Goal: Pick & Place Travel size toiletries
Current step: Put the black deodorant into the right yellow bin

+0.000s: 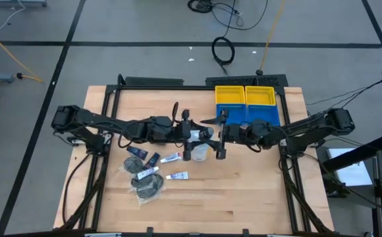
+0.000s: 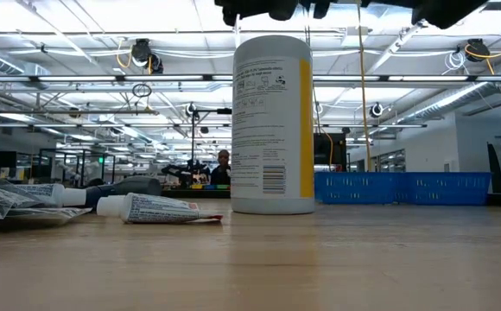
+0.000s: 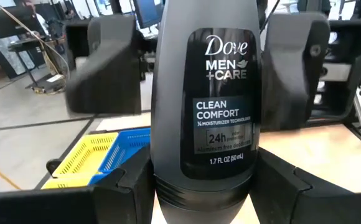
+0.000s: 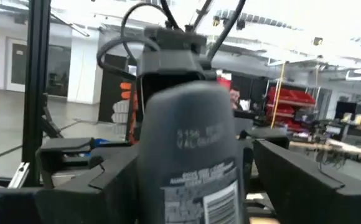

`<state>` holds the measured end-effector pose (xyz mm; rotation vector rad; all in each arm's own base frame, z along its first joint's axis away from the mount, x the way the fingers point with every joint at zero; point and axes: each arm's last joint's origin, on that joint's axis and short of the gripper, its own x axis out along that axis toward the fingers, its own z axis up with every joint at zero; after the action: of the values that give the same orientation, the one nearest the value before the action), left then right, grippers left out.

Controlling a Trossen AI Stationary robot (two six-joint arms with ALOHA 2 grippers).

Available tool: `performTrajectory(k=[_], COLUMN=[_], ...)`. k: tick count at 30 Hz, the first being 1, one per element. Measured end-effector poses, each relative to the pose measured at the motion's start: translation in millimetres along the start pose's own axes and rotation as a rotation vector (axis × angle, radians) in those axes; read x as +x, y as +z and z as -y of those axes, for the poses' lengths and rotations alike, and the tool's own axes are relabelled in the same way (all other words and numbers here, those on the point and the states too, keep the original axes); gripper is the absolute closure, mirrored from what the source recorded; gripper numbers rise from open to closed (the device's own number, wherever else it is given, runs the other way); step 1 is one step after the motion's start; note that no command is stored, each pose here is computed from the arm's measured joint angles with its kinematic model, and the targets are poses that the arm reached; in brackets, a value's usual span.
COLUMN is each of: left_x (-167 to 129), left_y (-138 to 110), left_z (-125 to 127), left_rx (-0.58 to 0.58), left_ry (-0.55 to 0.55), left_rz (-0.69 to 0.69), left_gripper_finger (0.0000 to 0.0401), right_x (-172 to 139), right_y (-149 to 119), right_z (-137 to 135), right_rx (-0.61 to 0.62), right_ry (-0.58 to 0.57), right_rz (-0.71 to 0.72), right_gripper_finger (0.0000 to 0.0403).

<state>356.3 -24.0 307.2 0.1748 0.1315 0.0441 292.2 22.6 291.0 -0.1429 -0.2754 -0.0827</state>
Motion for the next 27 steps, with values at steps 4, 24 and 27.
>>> performTrajectory(k=[4, 24, 27], left_x=[0.1, 0.0, -0.3], left_y=[-0.7, -2.6, -4.1], left_z=[-0.2, -0.1, 0.7], left_rx=[0.001, 0.020, 0.050], left_ry=[0.002, 0.035, 0.034], left_rz=[-0.006, -0.028, -0.046], left_gripper_finger=[0.0210, 0.0153, 0.0152], right_x=[0.1, -0.3, -1.8], right_y=[-2.7, -6.9, -5.8], right_z=[0.5, -2.7, -2.3], right_rx=[0.026, 0.024, 0.020], right_ry=[0.009, 0.106, 0.108], right_rz=[-0.023, -0.060, -0.078], right_gripper_finger=[0.0166, 0.0213, 0.0213])
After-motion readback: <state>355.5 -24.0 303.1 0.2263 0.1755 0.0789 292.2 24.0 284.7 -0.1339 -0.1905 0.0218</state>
